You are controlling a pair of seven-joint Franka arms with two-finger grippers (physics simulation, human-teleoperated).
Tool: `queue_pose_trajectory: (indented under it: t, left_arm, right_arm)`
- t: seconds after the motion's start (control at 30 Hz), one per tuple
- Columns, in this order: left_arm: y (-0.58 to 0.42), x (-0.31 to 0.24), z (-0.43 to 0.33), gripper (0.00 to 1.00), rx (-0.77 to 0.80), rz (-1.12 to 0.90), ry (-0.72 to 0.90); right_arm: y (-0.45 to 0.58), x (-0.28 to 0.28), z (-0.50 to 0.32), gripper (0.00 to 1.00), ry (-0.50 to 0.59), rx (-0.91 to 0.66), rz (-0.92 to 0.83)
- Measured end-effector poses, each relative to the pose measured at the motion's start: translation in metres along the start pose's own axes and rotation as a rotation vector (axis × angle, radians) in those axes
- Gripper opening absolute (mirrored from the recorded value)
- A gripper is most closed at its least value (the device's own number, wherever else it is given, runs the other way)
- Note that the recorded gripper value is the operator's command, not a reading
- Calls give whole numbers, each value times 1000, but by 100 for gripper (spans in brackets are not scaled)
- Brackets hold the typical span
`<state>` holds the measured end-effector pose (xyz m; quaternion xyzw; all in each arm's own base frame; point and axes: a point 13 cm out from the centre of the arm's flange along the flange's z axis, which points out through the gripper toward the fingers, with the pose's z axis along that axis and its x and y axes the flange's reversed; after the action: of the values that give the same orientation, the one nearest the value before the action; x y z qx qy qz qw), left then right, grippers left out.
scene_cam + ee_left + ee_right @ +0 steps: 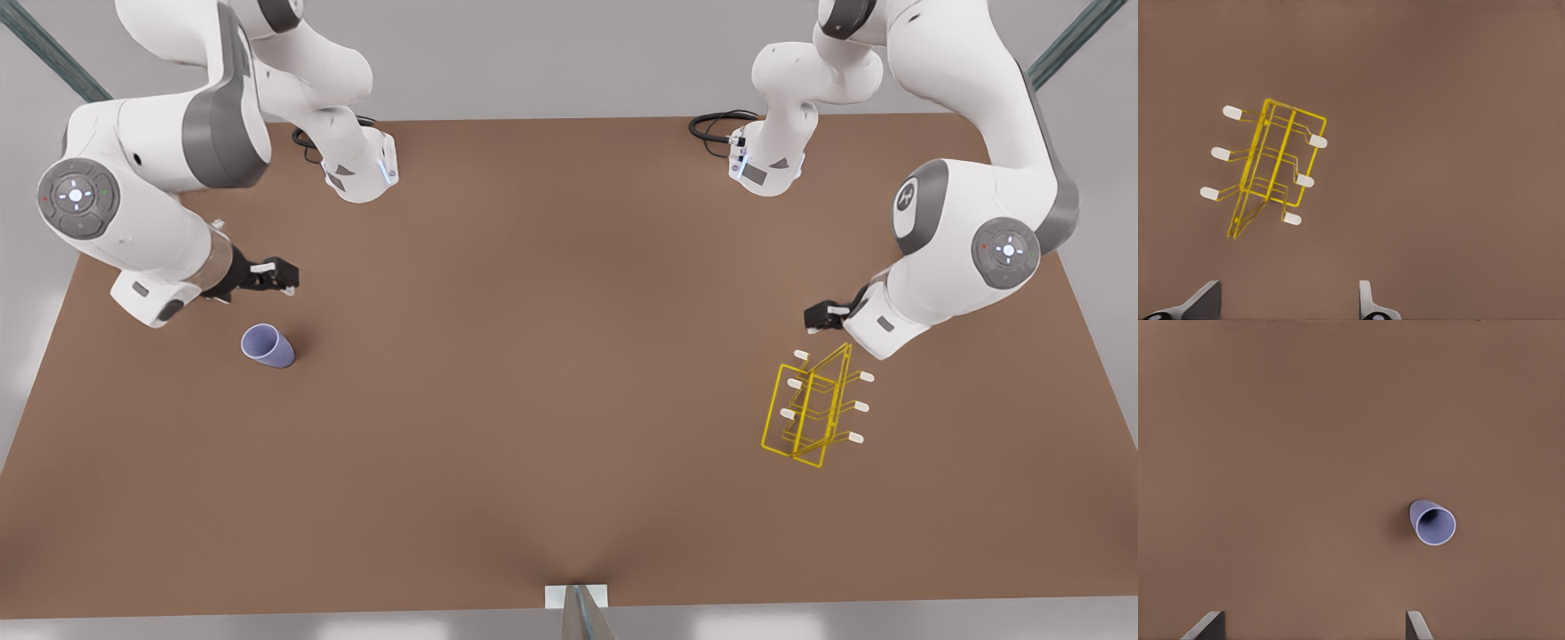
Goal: Place the cup on the cup holder
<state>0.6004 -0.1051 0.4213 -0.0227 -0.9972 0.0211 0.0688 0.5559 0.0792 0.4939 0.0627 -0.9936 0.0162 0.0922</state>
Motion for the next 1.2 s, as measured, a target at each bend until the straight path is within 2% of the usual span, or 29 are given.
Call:
queue_pose_trajectory:
  t: [0.1,0.2,0.27,0.37,0.6,0.83,1.2]
  left_arm:
    - [-1,-5,-2,100,-1,-10,-23]
    - [-1,-9,-6,100,0,-20,-41]
    - [0,-11,-12,100,3,-29,-56]
    - [23,-15,-13,100,9,-74,-62]
    - [23,-15,-9,100,6,-77,-52]
    - [27,-12,-5,100,3,-82,-33]
    - [26,-8,-2,100,1,-81,-15]
  right_arm:
    - [2,-14,24,100,36,-1,1]
    - [4,-47,143,100,204,3,6]
    - [-19,-51,201,100,242,-10,43]
    - [-43,-56,242,100,217,-26,67]
    - [-113,-57,251,100,103,-28,78]
    - [-126,-8,291,100,104,-37,-4]
    - [-140,8,347,100,25,-13,-96]
